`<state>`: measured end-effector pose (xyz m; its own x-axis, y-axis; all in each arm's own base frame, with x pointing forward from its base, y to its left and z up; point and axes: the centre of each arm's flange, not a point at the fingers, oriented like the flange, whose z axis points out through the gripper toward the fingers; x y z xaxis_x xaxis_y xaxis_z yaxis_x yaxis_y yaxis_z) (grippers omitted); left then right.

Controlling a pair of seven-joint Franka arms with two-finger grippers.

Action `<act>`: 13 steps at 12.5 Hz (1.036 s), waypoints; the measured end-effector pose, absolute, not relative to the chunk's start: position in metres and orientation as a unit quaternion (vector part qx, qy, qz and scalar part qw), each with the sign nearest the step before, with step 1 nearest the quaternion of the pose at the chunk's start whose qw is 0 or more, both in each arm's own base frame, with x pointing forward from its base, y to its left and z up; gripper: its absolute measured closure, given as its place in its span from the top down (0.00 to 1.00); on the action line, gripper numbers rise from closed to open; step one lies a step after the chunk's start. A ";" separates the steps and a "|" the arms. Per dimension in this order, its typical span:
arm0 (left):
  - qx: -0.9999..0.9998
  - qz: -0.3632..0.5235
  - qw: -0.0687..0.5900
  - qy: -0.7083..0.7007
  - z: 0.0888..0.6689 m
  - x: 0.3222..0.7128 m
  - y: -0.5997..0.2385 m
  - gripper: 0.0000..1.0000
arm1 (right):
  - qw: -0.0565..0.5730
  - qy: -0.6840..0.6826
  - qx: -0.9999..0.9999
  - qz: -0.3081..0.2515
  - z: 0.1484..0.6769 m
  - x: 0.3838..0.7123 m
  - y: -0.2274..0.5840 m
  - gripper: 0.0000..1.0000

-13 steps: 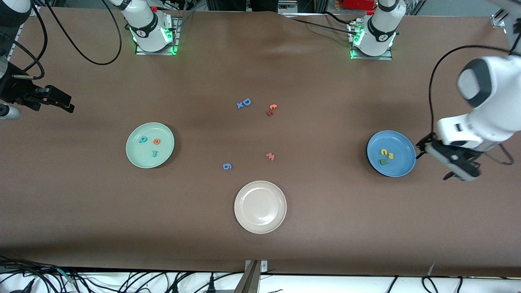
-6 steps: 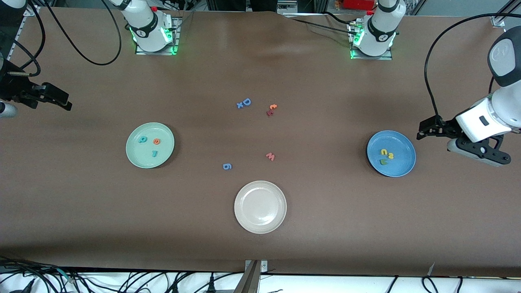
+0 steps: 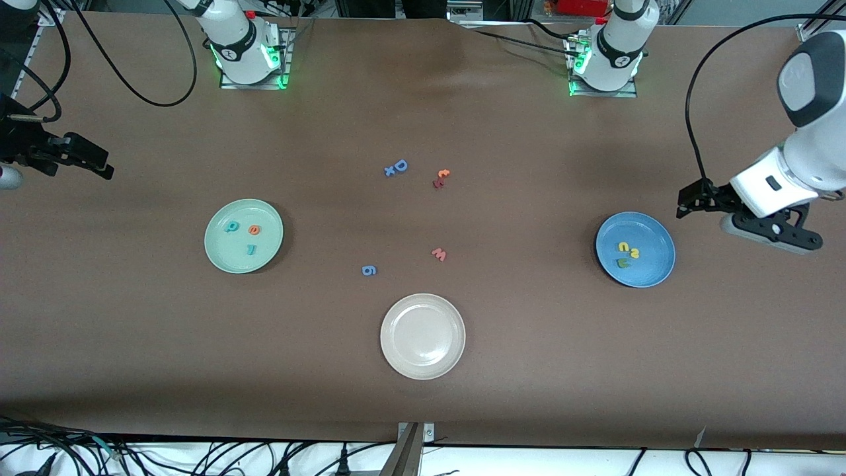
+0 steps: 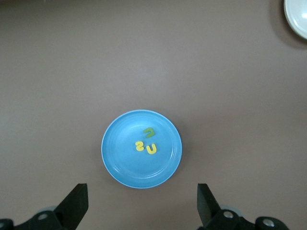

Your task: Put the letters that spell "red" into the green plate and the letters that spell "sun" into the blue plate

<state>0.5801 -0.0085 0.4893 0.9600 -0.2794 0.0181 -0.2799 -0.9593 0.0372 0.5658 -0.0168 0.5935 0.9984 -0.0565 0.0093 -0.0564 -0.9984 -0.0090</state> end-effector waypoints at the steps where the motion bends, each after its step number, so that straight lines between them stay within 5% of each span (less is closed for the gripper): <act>1: 0.990 0.008 0.021 -0.138 0.486 0.570 -0.010 1.00 | 0.004 0.028 -1.000 -0.005 0.593 0.566 -0.017 1.00; 13: 0.993 0.022 0.007 -0.116 0.501 0.556 -0.032 1.00 | 0.004 0.027 -1.000 0.002 0.586 0.569 -0.016 1.00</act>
<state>0.5559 -0.0324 0.5012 0.9720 -0.2304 0.0453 -0.2310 -0.9729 0.0089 0.5691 -0.0158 0.5863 0.9985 -0.0547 -0.0033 -0.0547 -0.9985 -0.0082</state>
